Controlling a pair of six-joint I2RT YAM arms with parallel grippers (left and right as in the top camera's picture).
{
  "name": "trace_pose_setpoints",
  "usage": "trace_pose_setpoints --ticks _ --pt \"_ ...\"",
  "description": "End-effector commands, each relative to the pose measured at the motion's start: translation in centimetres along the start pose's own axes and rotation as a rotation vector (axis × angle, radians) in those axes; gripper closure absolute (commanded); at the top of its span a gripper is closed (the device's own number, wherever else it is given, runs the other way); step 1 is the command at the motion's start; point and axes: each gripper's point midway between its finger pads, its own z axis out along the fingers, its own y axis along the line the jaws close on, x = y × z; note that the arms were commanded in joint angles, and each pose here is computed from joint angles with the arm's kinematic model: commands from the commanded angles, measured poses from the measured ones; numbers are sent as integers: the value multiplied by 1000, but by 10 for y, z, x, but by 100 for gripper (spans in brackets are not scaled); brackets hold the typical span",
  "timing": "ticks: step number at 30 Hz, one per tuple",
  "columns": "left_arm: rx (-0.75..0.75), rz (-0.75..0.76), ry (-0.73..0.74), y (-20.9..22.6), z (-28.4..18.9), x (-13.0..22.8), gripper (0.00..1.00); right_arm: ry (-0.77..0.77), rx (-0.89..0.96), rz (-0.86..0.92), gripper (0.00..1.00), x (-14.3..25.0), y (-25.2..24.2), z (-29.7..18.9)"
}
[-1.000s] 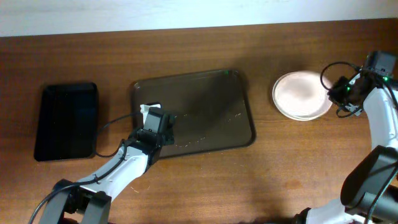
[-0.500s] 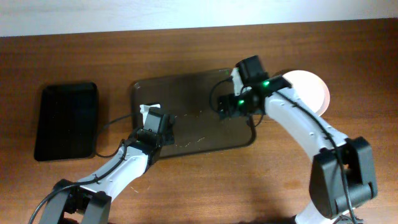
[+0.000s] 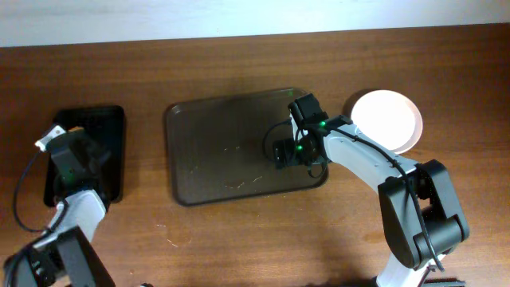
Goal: Clean dirty plates on tray and stack at the side
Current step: 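Move the left gripper to the black tray and release the sponge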
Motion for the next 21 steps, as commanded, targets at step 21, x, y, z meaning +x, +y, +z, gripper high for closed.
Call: trace_pose_setpoints --ticks 21 --pt "237 -16 176 -22 -142 2 0 -244 53 5 2 100 15 -190"
